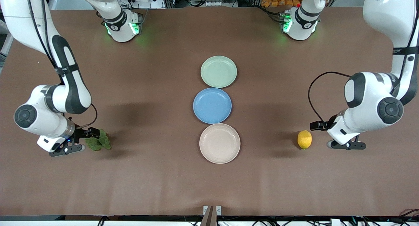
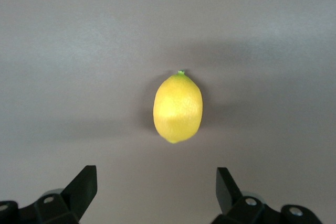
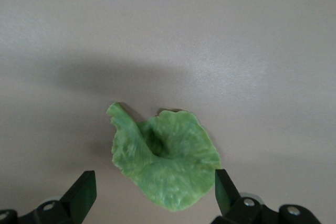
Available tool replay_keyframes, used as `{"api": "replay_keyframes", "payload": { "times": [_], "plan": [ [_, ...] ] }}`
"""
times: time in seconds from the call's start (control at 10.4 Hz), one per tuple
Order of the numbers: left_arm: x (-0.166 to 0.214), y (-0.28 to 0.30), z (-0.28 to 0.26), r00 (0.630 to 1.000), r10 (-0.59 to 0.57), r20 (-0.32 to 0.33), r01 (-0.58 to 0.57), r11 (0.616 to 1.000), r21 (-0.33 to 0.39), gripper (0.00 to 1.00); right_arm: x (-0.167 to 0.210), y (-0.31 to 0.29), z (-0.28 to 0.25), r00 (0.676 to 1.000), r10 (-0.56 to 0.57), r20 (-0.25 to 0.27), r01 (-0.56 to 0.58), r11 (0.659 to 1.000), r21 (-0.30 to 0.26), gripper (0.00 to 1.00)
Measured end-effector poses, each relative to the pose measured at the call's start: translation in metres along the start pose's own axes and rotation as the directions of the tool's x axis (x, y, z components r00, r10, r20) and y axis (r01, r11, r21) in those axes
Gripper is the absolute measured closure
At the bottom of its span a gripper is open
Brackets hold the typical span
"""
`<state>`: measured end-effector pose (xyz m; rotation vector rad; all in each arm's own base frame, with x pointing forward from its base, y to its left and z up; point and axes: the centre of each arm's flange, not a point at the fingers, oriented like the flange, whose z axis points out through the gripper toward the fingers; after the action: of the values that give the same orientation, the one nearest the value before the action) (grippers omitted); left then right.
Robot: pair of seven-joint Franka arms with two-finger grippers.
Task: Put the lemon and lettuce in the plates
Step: 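Close the right gripper on the lettuce while the left gripper grasps the lemon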
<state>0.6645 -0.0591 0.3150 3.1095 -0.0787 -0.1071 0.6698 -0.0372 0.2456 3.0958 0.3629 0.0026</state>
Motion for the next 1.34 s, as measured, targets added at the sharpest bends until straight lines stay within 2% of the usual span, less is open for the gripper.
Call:
{"api": "replay_keyframes", "payload": {
  "times": [0.38,0.57,0.77,1.34],
  "plan": [
    [0.005,0.004,0.042,1.0,0.006,-0.001,-0.006,1.0,-0.005,0.0,0.0,-0.006,0.036,1.0,-0.01,0.021,0.01,1.0,0.007,0.0],
    [0.007,0.006,0.064,1.0,0.009,0.006,-0.009,1.0,-0.008,0.0,0.001,-0.006,0.043,1.0,-0.01,0.009,0.01,1.0,0.003,0.0],
    [0.011,0.007,0.08,1.0,0.008,-0.015,-0.008,1.0,-0.011,0.0,0.001,-0.005,0.053,1.0,-0.009,-0.002,0.009,1.0,-0.001,0.0],
    [0.016,0.014,0.122,0.999,0.016,-0.047,-0.017,1.0,-0.018,0.0,-0.005,0.001,0.077,1.0,0.002,0.025,-0.002,1.0,0.004,0.0]
  ]
}}
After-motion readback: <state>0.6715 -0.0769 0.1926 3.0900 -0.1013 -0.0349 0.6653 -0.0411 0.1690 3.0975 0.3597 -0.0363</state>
